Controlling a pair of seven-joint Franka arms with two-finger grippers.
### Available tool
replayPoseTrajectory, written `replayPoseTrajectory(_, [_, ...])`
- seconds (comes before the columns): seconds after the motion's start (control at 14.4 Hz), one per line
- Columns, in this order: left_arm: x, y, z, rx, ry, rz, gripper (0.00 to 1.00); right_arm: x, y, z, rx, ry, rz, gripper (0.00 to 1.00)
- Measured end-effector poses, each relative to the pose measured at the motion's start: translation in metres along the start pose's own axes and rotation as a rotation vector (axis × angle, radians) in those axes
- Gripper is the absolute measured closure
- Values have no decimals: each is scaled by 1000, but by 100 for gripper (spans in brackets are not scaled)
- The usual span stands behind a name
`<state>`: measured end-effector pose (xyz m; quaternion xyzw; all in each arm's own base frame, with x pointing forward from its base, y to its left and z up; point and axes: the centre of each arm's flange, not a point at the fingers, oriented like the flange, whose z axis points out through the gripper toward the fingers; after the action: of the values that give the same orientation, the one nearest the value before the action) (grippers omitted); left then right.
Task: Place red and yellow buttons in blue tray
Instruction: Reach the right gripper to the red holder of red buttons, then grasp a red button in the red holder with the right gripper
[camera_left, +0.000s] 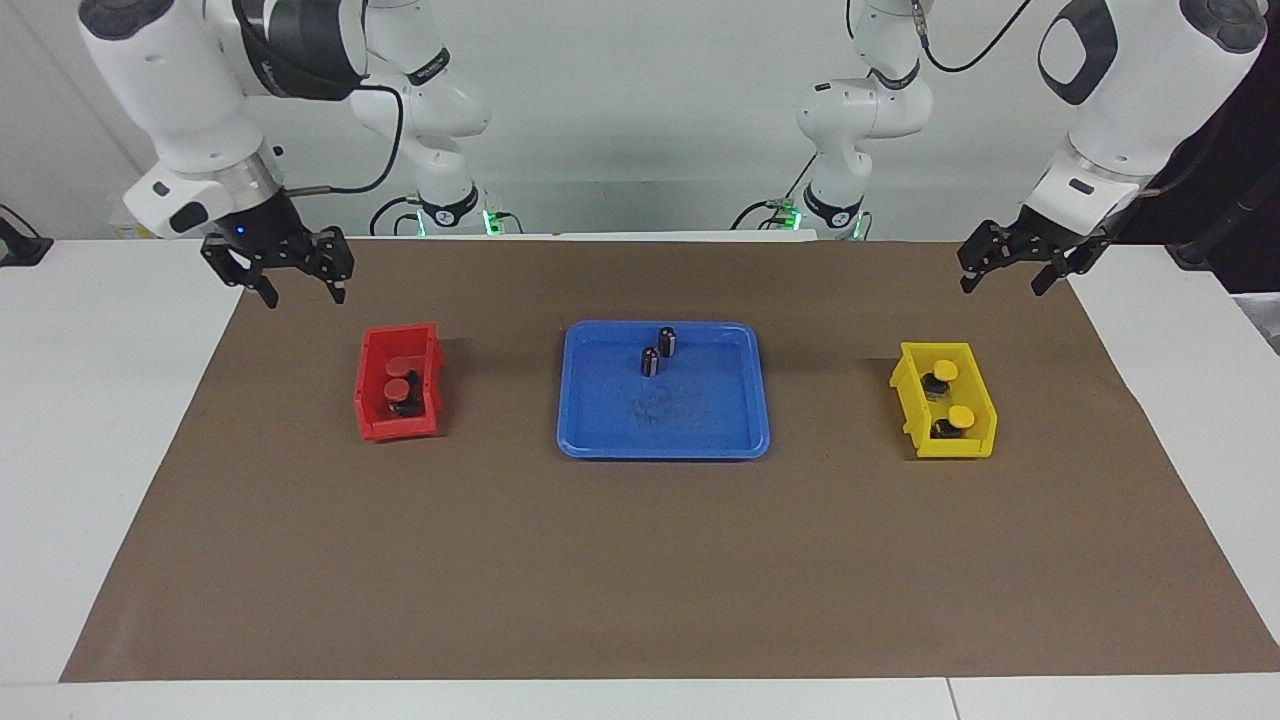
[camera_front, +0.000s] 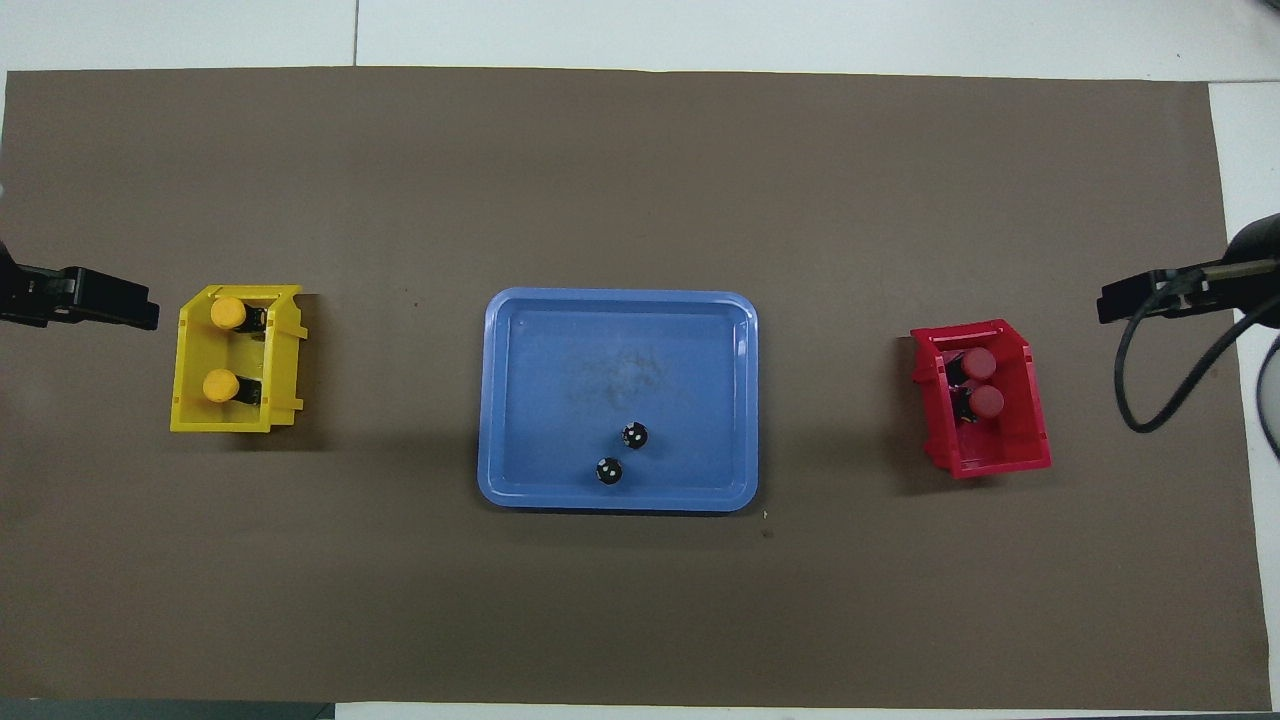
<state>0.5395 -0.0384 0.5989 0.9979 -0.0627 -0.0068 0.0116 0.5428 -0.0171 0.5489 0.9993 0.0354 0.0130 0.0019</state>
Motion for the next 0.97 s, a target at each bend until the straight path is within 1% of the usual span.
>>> replayPoseTrajectory(0.07, [0, 0, 0, 0, 1, 1, 0, -1, 0, 22, 9, 2, 4, 21])
replayPoseTrajectory(0.14, [0, 0, 0, 0, 1, 1, 0, -1, 0, 43, 12, 4, 7, 26])
replayPoseTrajectory(0.21, [-1, 0, 1, 0, -2, 1, 0, 2, 1, 63, 15, 7, 12, 26])
replayPoseTrajectory(0.28, [-1, 0, 4, 0, -7, 1, 0, 5, 0, 82, 17, 10, 21, 28])
replayPoseTrajectory(0.42, [-4, -2, 10, -1, -19, -4, 0, 9, -4, 120, 18, 25, 41, 30])
replayPoseTrajectory(0.62, [-9, -6, 15, -1, -24, -11, 0, -1, -8, 172, 18, 37, 46, 30])
replayPoseTrajectory(0.76, [-11, -7, 14, 0, -19, -13, 0, -9, -9, 188, 18, 32, 46, 32])
replayPoseTrajectory(0.97, [-12, -7, 14, 0, -14, -15, 0, -12, -10, 190, 18, 30, 46, 33])
